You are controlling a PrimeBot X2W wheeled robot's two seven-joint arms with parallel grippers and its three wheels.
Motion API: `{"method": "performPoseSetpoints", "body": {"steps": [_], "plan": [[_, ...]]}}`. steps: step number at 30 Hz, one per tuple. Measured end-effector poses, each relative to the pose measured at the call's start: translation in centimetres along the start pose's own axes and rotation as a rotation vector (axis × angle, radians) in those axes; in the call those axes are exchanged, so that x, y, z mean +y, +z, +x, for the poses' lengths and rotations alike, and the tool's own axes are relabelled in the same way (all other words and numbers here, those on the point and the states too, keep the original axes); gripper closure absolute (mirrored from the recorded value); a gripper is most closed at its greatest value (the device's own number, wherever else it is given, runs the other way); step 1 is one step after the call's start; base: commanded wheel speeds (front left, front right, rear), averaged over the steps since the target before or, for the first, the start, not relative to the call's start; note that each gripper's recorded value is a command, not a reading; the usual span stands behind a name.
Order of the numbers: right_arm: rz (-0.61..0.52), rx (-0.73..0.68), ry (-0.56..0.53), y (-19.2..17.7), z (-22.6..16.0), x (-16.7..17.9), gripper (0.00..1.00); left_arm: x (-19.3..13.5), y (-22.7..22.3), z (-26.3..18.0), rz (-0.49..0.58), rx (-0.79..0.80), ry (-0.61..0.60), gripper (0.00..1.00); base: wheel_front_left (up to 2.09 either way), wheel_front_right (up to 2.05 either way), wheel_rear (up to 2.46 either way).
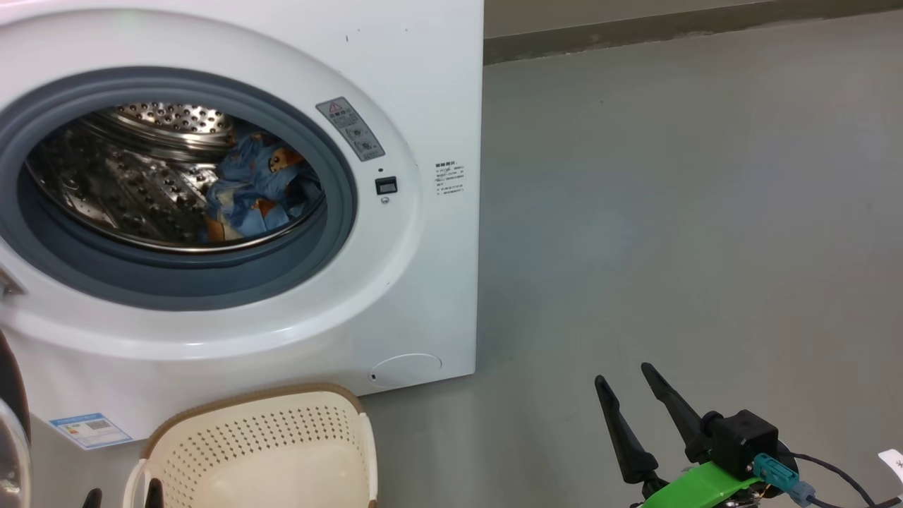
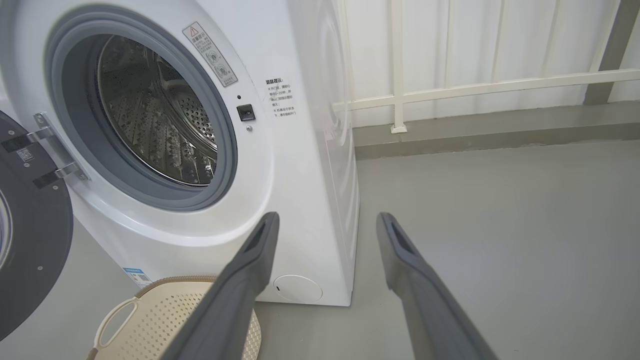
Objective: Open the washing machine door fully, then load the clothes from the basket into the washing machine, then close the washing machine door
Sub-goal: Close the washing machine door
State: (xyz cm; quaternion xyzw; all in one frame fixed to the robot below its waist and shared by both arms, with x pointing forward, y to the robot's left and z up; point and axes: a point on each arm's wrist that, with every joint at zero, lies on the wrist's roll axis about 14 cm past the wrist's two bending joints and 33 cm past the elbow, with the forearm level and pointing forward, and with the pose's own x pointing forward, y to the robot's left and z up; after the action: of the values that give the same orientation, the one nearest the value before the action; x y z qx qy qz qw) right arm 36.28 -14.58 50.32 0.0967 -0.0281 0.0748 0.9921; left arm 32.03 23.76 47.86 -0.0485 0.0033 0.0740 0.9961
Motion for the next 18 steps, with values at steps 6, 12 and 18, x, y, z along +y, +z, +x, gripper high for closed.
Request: {"method": "performPoseSetpoints", "body": {"steps": [6,12,18], "plan": [[0.002,-0.003,-0.009,0.09,-0.15,-0.26,0.0,-0.1,0.07,0.23,0.0,-0.003,-0.003,0.0,-1.2,1.2,0.0],[0.009,-0.008,-0.017,0.24,-0.23,-0.48,0.0,-0.15,-0.01,0.24,0.0,0.0,-0.006,0.0,-1.96,1.96,0.0],[0.009,-0.01,-0.022,0.32,-0.17,-0.67,0.0,0.38,0.14,0.16,0.009,-0.005,0.01,0.0,-1.62,1.62,0.0]]}}
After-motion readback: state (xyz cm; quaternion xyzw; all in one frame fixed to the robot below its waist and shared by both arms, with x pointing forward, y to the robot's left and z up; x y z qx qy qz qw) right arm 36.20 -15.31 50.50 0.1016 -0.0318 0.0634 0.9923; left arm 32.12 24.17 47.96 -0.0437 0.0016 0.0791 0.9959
